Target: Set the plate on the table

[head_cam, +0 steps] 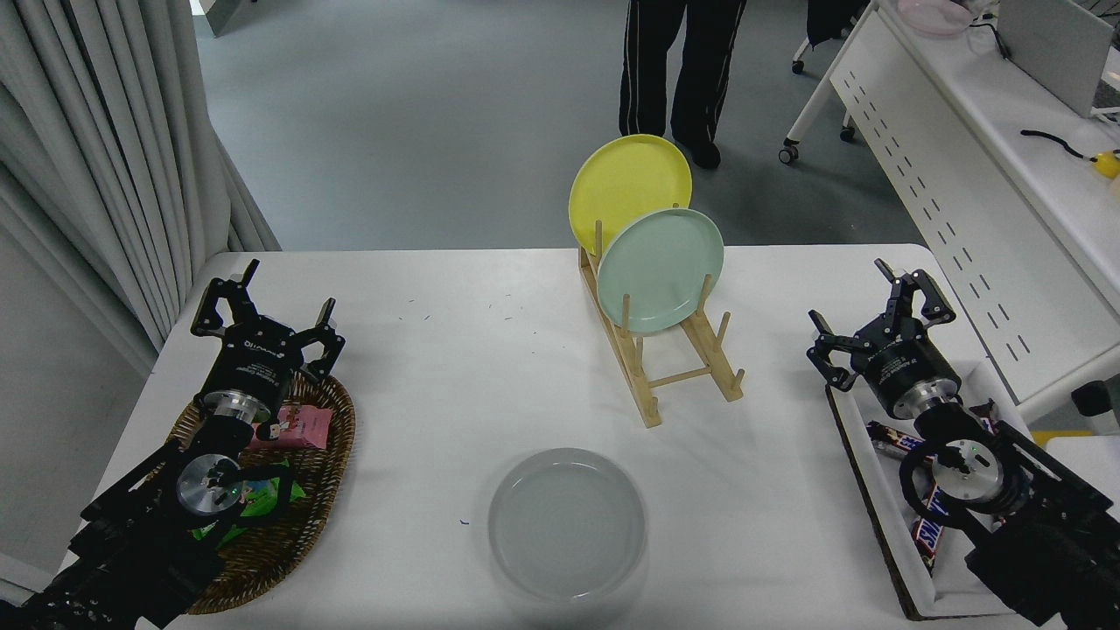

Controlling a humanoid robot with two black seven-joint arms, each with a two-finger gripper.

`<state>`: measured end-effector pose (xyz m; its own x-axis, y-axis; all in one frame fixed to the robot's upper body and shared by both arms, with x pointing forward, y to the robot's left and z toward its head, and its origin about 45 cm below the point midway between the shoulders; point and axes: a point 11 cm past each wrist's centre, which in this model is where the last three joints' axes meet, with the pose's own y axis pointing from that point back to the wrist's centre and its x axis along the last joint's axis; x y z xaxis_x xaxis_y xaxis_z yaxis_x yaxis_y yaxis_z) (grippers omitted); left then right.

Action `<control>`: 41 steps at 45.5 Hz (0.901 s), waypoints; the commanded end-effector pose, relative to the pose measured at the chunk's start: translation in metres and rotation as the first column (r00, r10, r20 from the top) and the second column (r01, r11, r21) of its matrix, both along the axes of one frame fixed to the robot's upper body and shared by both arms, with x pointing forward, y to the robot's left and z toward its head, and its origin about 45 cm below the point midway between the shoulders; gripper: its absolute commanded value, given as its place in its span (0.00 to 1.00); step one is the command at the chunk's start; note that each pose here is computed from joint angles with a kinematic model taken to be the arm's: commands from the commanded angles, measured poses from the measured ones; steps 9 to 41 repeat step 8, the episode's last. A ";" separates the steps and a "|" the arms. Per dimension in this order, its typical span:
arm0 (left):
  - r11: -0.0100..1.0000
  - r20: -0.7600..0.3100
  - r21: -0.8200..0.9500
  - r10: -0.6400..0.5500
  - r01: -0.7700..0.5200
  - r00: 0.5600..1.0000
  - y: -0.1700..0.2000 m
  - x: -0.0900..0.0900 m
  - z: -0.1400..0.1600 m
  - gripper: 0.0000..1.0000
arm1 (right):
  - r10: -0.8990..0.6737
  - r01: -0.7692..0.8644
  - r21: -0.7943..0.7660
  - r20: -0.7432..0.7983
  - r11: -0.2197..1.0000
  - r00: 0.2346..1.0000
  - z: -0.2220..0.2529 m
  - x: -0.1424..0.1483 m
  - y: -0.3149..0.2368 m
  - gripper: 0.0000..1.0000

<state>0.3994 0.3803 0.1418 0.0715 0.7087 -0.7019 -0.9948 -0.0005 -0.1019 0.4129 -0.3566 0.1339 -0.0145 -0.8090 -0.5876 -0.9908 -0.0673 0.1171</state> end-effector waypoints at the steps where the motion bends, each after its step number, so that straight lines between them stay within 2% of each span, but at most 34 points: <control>1: 1.000 0.000 0.000 0.000 0.000 1.000 0.000 0.000 0.000 1.00 | -0.016 0.016 0.001 -0.017 1.000 1.000 -0.010 -0.006 -0.005 1.00; 41: 1.000 0.000 0.000 0.000 0.000 1.000 0.000 0.000 0.000 1.00 | -0.025 0.025 -0.002 -0.017 1.000 1.000 -0.009 -0.005 -0.007 1.00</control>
